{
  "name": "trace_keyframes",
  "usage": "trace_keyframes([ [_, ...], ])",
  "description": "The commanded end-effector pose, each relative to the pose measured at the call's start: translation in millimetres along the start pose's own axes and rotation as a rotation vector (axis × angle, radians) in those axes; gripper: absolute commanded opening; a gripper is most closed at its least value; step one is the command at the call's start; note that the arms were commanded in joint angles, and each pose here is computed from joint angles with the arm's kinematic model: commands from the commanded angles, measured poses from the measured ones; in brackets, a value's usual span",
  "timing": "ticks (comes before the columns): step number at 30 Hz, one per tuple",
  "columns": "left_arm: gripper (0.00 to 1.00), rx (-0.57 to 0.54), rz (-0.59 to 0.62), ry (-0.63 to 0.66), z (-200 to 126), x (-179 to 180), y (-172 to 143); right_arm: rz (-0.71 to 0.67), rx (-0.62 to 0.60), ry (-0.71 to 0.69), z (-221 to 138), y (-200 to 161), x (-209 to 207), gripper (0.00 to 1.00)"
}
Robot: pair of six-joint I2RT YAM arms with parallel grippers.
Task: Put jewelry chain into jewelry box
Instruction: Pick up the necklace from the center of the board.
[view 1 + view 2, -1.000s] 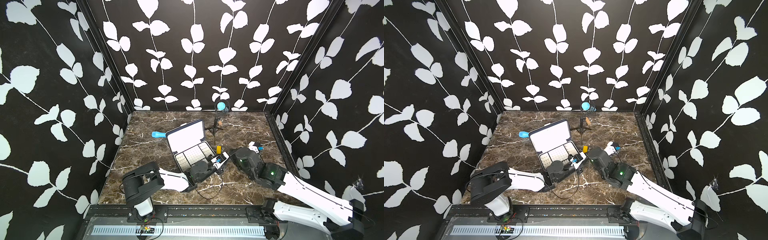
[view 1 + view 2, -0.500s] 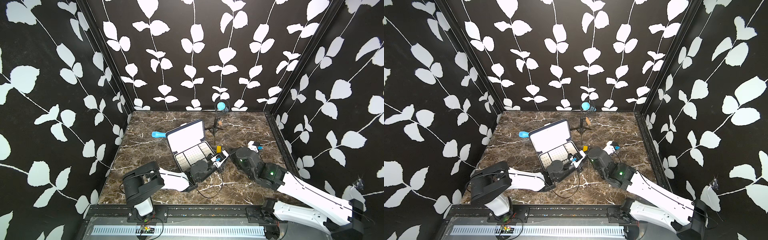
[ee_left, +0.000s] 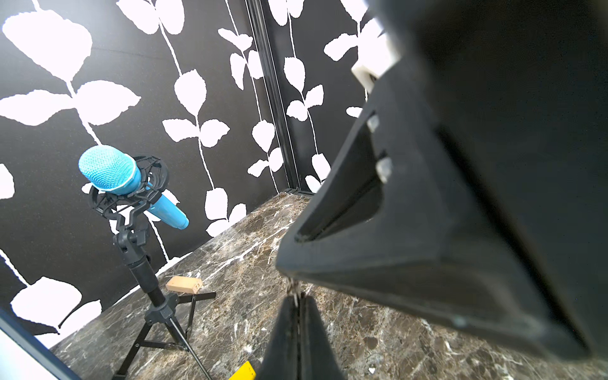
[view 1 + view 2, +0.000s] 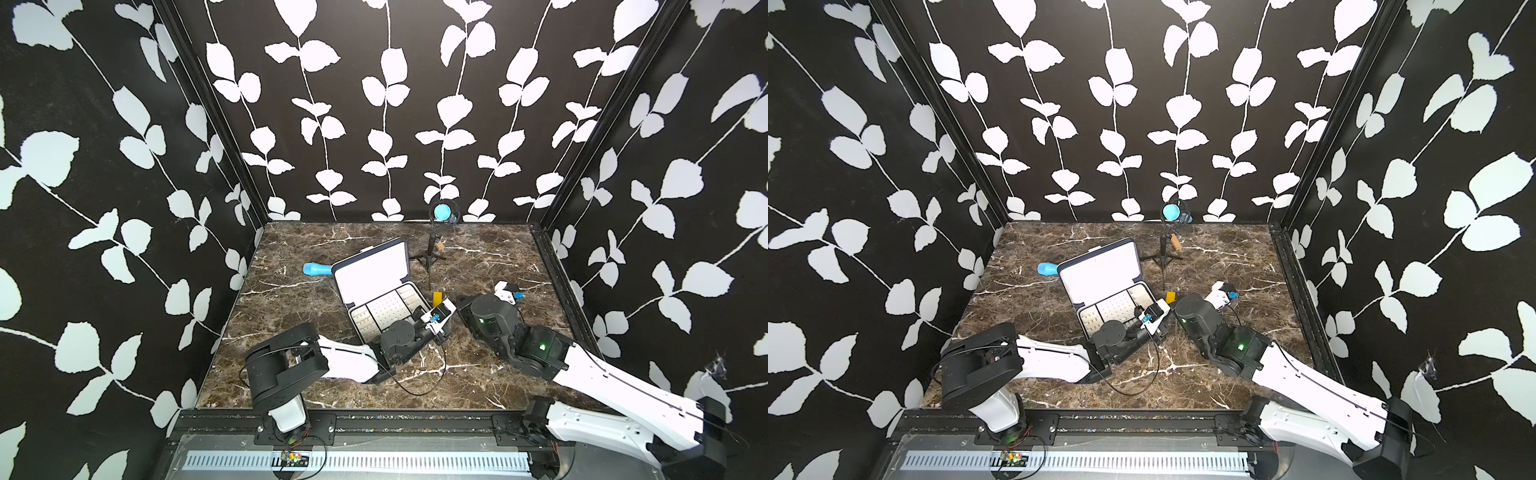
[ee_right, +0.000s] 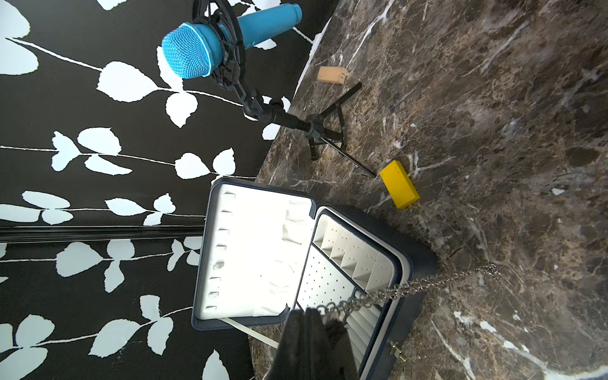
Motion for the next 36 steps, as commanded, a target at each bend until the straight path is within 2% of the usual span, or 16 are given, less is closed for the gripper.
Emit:
trace_keyframes([
  [1, 0.02, -0.033, -0.001, 0.030, 0, 4, 9, -0.021, 0.007, 0.001, 2, -4, -4, 0.00],
  [10, 0.00, -0.025, -0.009, 0.034, -1, 4, 7, -0.042, 0.022, 0.013, 1, -5, -3, 0.00],
  [11, 0.00, -0.023, -0.013, 0.032, -2, 5, 7, -0.056, 0.025, 0.017, 1, -5, -2, 0.03],
  [13, 0.00, -0.015, -0.017, 0.022, -4, 4, 6, -0.077, 0.031, 0.027, 0, -6, -1, 0.26],
  [15, 0.00, -0.010, -0.023, 0.015, -6, 4, 6, -0.097, 0.027, 0.026, -2, -5, 0, 0.42],
  [18, 0.00, -0.001, -0.039, 0.001, -9, 4, 7, -0.125, 0.015, 0.036, -6, -2, 5, 0.57],
  [22, 0.00, 0.020, -0.090, -0.039, -16, 6, 12, -0.205, -0.029, 0.047, -18, 9, 6, 0.72],
  [25, 0.00, 0.067, -0.153, -0.071, -27, 11, 19, -0.346, -0.089, 0.081, -33, 23, 9, 0.78],
  [28, 0.00, 0.150, -0.240, -0.104, -39, 21, 33, -0.593, -0.164, 0.140, -45, 35, 11, 0.82],
  [32, 0.00, 0.276, -0.449, -0.122, -51, 51, 63, -0.941, -0.296, 0.161, -50, 46, 0, 0.81],
  [34, 0.00, 0.342, -0.576, -0.131, -55, 68, 71, -1.086, -0.305, 0.166, -51, 47, -3, 0.80],
  [36, 0.00, 0.392, -0.684, -0.127, -60, 84, 78, -1.238, -0.264, 0.202, -51, 42, 0, 0.78],
])
Point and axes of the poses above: each gripper's point midway between its finger pads, its own z axis out along the fingers, its own x axis along the line the jaws close on, y = z × x, the point moved 9 cm from there along -z, back along the fingers, and after that the axes turned 12 degrees about z, right-handed, at the moved point
